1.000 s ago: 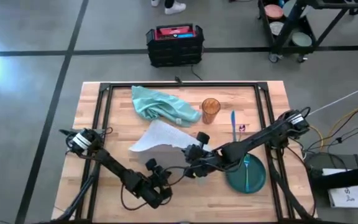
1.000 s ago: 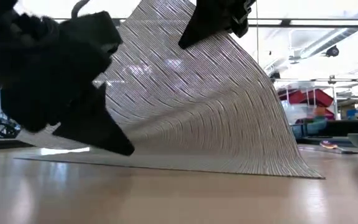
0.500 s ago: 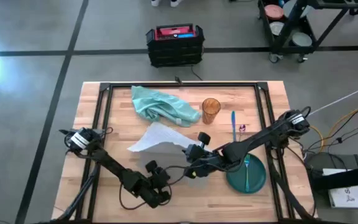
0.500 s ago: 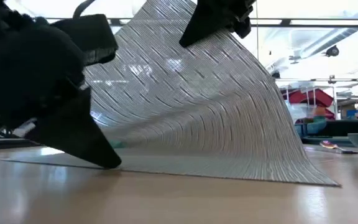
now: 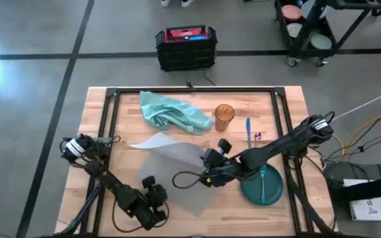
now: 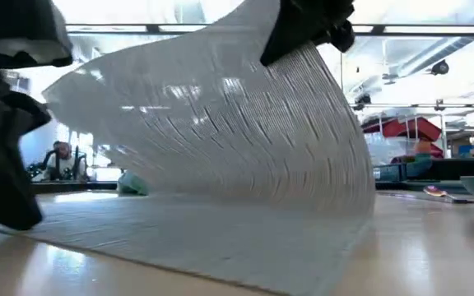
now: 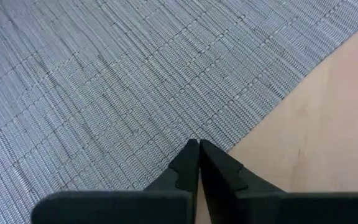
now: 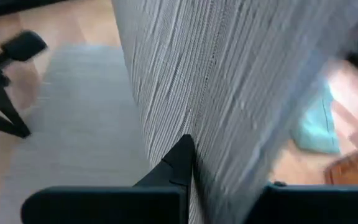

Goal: Set table place
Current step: Prepare the gray table mat

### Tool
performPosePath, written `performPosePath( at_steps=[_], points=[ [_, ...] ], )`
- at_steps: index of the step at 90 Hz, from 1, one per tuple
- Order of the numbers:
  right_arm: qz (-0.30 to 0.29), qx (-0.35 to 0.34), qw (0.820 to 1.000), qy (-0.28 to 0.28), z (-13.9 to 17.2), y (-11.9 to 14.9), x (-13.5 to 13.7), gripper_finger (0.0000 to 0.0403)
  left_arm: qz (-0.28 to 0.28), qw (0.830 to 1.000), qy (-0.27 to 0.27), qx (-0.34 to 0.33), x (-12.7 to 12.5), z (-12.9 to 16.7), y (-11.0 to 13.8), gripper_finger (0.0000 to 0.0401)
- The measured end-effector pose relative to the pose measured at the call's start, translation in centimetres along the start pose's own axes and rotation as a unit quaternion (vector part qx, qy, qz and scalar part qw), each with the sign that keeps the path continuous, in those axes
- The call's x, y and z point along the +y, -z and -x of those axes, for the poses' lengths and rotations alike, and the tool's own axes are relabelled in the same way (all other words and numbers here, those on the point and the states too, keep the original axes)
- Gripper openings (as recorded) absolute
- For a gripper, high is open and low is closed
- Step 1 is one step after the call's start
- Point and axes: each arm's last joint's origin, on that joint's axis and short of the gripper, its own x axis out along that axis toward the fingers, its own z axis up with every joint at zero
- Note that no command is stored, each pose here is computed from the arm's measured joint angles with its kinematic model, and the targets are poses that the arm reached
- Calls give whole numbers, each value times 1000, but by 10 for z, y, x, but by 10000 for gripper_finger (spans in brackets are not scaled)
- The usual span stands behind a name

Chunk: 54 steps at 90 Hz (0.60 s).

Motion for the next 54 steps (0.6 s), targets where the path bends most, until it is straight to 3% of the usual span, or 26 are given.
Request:
performPosePath(
  at_steps=[39, 54],
  points=[
    [-6, 41, 999, 23, 2, 13, -2, 0, 1, 1000, 25, 11, -2, 14, 2, 0],
    [-6, 41, 999, 23, 2, 13, -2, 0, 42, 997, 21, -66, 3, 32, -13, 0]
  ],
)
